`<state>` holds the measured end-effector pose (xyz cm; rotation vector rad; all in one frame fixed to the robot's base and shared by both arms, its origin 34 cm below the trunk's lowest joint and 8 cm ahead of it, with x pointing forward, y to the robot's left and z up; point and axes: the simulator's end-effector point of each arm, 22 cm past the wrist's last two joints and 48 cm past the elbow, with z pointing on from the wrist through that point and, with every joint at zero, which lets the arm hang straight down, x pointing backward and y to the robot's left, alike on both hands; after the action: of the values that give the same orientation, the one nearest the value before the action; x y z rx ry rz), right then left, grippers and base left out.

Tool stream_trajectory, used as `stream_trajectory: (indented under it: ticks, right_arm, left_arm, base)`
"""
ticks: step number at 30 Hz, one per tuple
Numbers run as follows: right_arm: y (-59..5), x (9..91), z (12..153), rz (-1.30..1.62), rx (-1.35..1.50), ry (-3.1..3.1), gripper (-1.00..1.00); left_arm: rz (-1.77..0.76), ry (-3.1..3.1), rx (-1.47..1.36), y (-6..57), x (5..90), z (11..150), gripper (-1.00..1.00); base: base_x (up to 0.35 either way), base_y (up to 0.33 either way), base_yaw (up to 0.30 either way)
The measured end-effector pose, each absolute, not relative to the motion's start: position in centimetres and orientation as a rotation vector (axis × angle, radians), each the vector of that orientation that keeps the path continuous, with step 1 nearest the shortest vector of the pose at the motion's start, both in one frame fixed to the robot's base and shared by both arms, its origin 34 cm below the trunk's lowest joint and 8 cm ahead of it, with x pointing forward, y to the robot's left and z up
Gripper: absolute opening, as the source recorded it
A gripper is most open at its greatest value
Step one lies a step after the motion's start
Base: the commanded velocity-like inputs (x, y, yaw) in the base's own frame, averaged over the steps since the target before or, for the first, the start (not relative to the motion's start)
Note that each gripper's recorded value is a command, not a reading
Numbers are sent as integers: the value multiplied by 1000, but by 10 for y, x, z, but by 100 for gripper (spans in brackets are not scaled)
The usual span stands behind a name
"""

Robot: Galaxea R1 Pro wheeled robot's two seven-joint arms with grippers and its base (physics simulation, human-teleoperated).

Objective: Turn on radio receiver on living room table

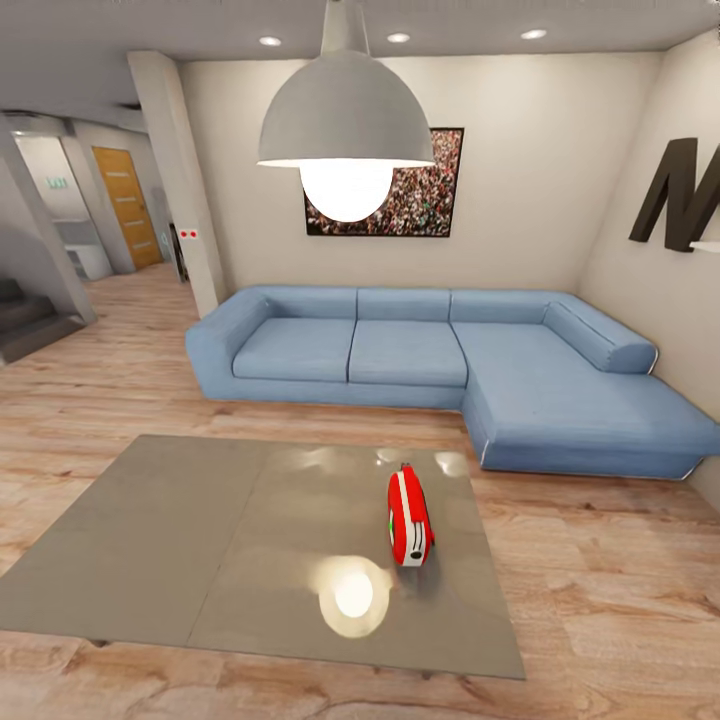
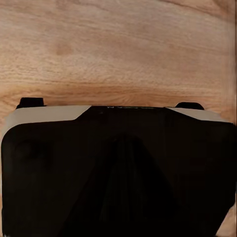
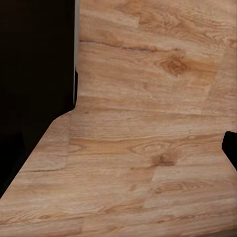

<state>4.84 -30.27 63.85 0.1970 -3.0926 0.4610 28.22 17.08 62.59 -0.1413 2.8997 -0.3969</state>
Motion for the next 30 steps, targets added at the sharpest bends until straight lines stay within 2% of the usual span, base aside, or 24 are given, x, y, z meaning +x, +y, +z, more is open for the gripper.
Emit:
stream_trajectory:
  ticks: [10, 30]
  right_arm:
    - [-302, 53, 638, 463, 194, -3105, 100]
    - [-310, 57, 637, 467, 167, -3119, 100]
  left_arm:
    - [-378, 2951, -201, 161, 230, 622, -100]
    - [-312, 2885, -174, 179, 229, 623, -100]
  base:
    - [0, 0, 0]
    - [0, 0, 0]
